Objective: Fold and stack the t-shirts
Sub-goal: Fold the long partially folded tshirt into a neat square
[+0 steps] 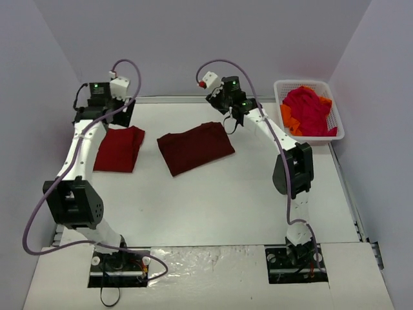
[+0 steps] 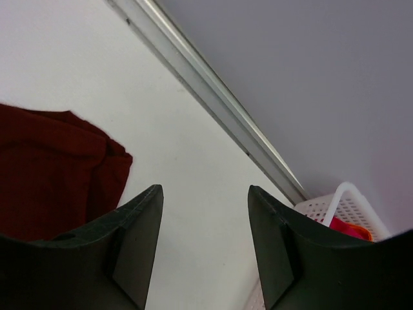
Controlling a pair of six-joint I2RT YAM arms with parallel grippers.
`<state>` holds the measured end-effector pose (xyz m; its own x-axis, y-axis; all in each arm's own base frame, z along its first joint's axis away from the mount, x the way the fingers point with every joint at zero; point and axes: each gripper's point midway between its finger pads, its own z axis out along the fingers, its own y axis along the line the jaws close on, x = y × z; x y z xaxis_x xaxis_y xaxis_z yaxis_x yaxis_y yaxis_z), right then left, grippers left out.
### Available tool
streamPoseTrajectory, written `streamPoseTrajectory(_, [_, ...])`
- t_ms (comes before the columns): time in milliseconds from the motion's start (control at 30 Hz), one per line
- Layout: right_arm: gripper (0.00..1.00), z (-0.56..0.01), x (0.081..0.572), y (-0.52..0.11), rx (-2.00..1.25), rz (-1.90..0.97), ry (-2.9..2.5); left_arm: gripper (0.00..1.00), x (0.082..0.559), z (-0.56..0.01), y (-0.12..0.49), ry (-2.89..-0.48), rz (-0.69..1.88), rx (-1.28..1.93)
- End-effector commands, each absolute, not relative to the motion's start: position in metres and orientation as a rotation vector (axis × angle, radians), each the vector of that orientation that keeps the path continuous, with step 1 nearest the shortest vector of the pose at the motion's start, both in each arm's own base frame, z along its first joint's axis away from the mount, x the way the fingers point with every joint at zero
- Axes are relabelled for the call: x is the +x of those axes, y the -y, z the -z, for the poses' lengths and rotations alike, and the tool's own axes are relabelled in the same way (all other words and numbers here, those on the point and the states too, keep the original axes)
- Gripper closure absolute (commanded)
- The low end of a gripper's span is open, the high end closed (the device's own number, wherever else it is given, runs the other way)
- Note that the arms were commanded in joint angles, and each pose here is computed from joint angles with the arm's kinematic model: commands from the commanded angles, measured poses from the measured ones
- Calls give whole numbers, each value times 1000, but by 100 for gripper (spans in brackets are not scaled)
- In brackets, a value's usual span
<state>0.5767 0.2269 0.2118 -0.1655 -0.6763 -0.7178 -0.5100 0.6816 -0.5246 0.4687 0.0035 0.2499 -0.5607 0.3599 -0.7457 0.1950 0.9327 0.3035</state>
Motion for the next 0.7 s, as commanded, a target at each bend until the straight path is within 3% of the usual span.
streamPoseTrajectory(0, [49, -192, 552, -242, -1082, 357, -1818, 20, 428, -242, -13, -2273, -73, 335])
streamPoseTrajectory(233, [53, -158, 533, -259, -1154, 316, -1861, 21, 380, -232, -32, -2325, -50, 310])
streamPoseTrajectory(667, [54, -25, 492, -236, -1319, 298, -2098, 20, 335, -216, -37, -2342, -67, 323])
